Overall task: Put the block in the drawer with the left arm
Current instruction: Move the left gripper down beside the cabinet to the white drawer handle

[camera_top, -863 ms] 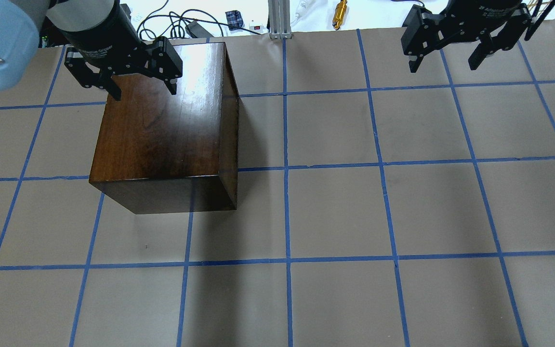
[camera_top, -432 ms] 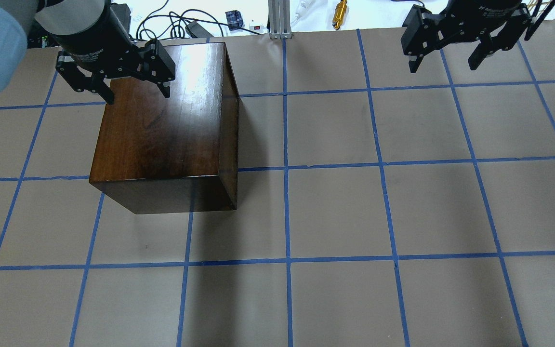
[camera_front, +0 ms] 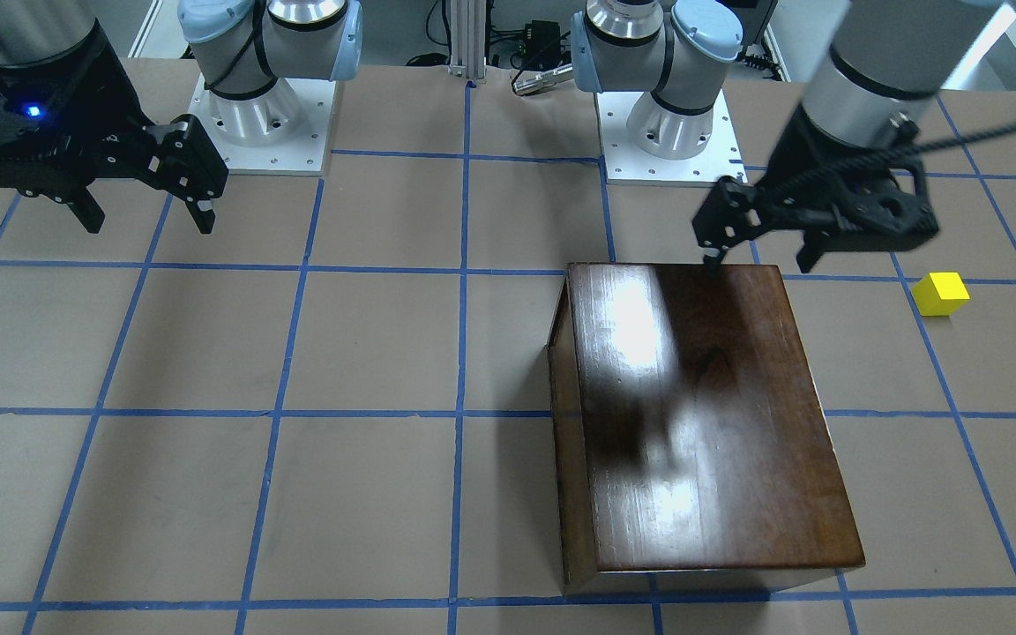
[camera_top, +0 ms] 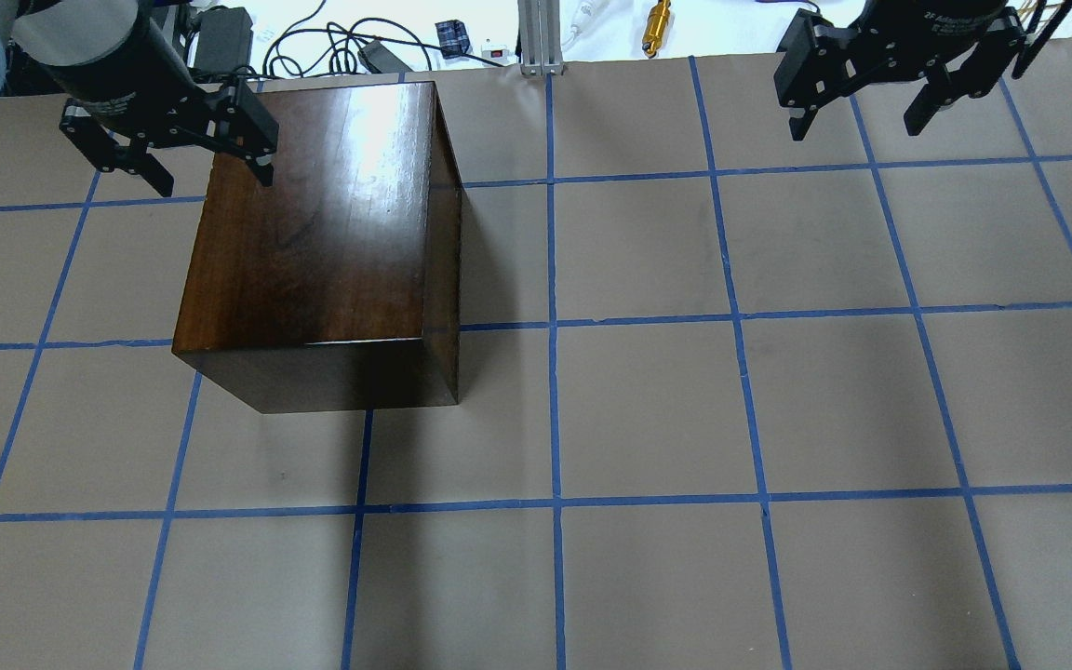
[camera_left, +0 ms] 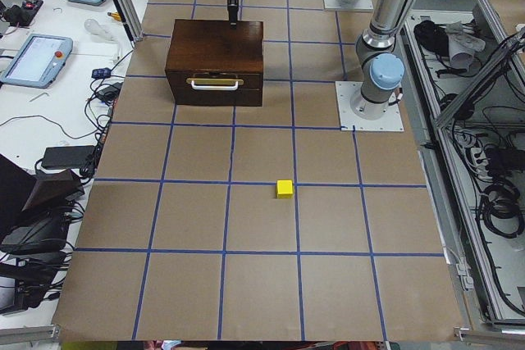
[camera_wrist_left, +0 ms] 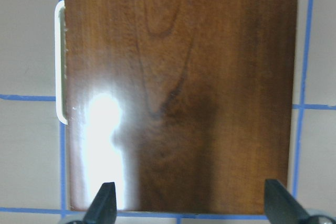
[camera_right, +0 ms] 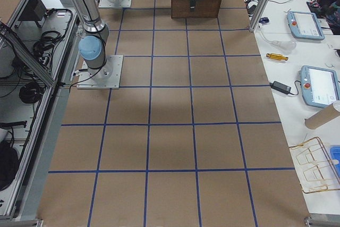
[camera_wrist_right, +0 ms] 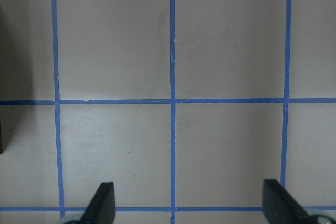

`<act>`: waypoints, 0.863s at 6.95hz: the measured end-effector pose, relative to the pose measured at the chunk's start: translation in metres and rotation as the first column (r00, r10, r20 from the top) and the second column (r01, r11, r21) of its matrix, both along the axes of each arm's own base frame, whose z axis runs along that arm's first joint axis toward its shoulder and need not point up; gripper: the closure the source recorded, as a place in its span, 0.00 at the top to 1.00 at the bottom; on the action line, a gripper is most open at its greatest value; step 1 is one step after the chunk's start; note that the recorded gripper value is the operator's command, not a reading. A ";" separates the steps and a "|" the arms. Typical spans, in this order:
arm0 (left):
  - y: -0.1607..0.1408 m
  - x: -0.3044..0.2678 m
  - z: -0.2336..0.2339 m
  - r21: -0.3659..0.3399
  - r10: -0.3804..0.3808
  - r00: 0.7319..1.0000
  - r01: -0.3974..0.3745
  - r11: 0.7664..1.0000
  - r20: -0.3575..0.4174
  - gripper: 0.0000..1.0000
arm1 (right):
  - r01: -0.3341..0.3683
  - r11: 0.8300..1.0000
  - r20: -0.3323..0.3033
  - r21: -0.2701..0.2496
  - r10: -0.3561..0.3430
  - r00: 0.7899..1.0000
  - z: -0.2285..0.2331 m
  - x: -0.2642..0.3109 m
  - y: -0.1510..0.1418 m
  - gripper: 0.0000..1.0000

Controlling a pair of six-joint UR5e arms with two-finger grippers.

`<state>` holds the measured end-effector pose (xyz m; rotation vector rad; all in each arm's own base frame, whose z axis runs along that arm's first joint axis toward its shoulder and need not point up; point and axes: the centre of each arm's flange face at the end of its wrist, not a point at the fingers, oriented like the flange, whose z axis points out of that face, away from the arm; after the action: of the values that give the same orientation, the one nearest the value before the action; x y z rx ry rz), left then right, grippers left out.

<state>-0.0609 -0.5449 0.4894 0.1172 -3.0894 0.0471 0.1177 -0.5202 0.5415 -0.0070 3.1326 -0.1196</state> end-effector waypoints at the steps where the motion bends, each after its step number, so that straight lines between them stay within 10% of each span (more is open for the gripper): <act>1: -0.011 0.038 -0.014 0.018 0.051 0.996 -0.049 0.999 -0.077 1.00 | 0.001 1.000 0.000 0.000 -0.001 1.000 0.000 0.000 0.000 1.00; 6: -0.034 0.171 -0.086 0.037 -0.032 0.977 0.041 0.998 -0.211 1.00 | 0.000 1.000 0.000 0.000 0.000 1.000 0.000 0.000 0.000 1.00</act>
<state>0.1103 -0.5793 0.4034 0.0620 -2.8809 -0.0288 0.1176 -0.5201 0.5417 -0.0068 3.1326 -0.1201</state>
